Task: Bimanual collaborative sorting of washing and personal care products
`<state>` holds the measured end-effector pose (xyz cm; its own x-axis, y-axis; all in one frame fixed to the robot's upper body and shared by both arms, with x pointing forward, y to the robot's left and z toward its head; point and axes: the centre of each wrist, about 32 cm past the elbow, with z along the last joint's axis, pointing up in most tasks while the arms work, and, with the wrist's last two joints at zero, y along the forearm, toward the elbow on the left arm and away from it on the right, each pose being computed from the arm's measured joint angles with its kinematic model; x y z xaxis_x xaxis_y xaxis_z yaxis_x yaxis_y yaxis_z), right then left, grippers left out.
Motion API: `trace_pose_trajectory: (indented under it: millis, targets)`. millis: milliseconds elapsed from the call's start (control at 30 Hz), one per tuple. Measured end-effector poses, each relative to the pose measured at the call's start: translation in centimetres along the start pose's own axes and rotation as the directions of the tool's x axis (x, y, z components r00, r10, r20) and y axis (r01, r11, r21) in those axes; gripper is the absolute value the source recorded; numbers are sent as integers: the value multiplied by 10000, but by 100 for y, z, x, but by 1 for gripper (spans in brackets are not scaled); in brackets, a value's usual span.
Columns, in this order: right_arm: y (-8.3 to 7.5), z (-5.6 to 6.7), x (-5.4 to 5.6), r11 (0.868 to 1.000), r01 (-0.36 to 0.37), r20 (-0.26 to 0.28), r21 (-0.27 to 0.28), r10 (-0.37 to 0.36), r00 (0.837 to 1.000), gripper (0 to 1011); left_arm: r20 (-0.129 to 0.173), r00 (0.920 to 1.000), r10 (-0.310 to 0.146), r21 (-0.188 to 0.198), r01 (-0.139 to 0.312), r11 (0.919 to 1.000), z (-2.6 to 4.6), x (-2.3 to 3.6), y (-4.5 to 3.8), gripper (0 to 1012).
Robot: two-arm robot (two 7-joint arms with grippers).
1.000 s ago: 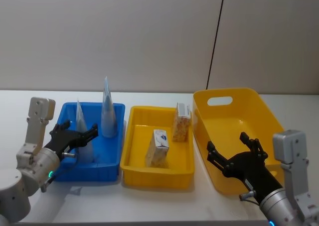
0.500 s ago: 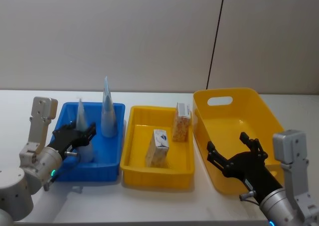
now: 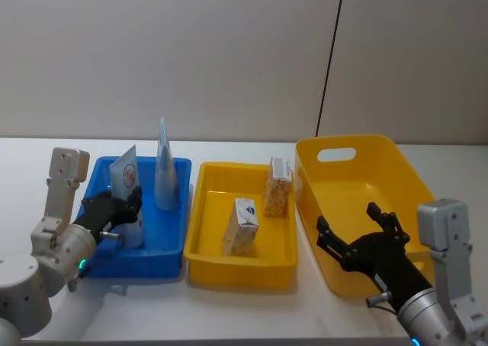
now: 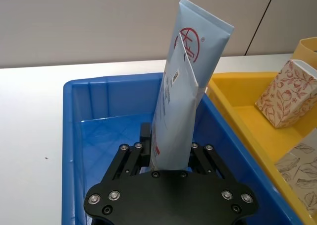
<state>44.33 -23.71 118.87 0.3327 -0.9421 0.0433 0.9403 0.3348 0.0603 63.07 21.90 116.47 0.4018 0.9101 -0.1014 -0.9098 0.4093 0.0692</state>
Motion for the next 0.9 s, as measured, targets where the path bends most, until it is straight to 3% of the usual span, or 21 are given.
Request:
trace_pose_trajectory:
  millis: [233, 467, 700, 900]
  targets:
    - [0, 0, 0, 10000, 0, -1, 0, 0, 10000, 1003, 33, 9994, -349, -135, 349, 9993, 47, 1, 20, 292]
    - [0, 0, 0, 10000, 0, 0, 0, 0, 10000, 1003, -33, 9948, -1023, -673, 1018, 9925, 208, 14, 76, 276]
    - [0, 0, 0, 10000, 0, -1, 1, 0, 10000, 1003, -31, 9827, -1850, -1426, 1826, 9728, 485, 26, 176, 276]
    - [0, 0, 0, 10000, 0, -1, 0, 0, 10000, 1003, -55, 9692, -2461, -1800, 2411, 9537, 638, 12, 259, 276]
